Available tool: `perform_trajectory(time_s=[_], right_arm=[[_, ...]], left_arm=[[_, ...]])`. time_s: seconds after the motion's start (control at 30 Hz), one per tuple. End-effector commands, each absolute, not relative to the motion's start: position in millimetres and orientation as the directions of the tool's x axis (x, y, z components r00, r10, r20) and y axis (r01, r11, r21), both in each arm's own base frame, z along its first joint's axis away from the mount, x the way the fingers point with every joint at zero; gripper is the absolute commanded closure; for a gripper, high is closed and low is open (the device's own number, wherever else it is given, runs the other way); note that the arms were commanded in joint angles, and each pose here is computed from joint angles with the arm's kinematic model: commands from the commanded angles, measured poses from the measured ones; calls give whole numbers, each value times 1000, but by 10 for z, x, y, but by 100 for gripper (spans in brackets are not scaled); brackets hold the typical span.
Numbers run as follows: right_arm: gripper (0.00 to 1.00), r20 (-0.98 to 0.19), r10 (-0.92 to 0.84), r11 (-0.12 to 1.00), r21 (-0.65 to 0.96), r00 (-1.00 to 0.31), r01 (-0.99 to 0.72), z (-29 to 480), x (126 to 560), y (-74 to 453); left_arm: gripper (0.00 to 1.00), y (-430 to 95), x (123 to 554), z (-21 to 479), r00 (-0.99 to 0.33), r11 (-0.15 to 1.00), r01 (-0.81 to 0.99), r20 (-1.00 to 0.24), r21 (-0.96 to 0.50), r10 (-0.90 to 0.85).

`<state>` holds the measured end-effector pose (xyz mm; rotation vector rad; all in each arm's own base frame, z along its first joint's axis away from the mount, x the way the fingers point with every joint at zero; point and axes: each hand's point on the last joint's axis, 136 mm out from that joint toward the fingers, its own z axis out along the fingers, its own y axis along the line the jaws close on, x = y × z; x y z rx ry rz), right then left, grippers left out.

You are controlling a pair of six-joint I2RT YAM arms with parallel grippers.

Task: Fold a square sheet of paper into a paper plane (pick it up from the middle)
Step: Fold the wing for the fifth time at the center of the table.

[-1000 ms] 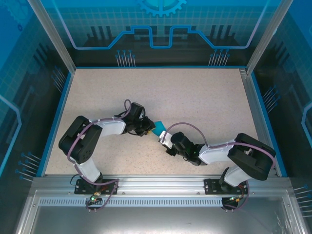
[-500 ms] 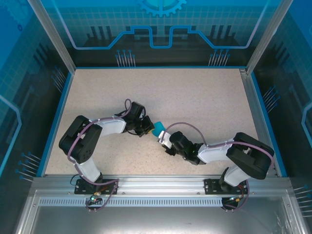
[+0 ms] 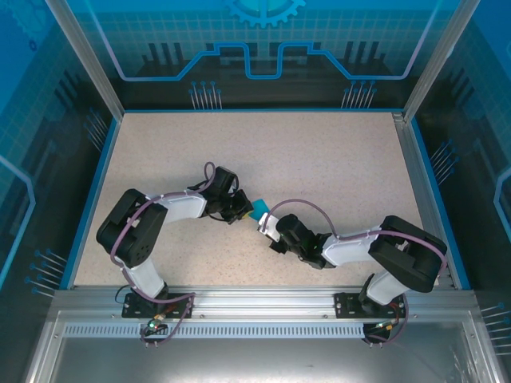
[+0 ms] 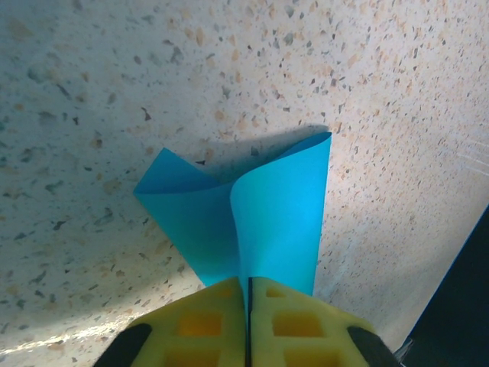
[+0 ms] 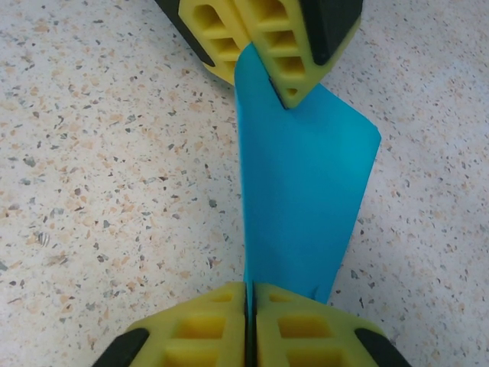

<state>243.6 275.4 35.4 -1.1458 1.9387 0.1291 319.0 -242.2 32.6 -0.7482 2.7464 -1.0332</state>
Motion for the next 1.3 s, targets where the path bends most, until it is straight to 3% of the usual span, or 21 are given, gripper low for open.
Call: perform_trajectory(time_s=[0.0,0.2,0.37,0.83,1.27], right_arm=[[95,-722,-641,607,-270,-260,-747,362,2483,2749],[98,-772,-539,630,-104,-337,-770,424,2454,2867],[98,-792,-448,646,34,-415,-762,446,2477,2901],[97,-745,-282,639,325,-605,-698,416,2520,2848],[97,-597,-124,608,586,-793,-536,351,2617,2787]], left_arm=[[80,-2413,3247,468,-876,646,-385,41,-660,-480],[50,-2120,3171,595,-847,691,-403,-43,-600,-530],[40,-1816,3069,738,-802,708,-429,-124,-561,-584],[37,-1728,2962,789,-779,686,-445,-130,-575,-614],[37,-1783,2966,736,-792,686,-442,-107,-578,-601]])
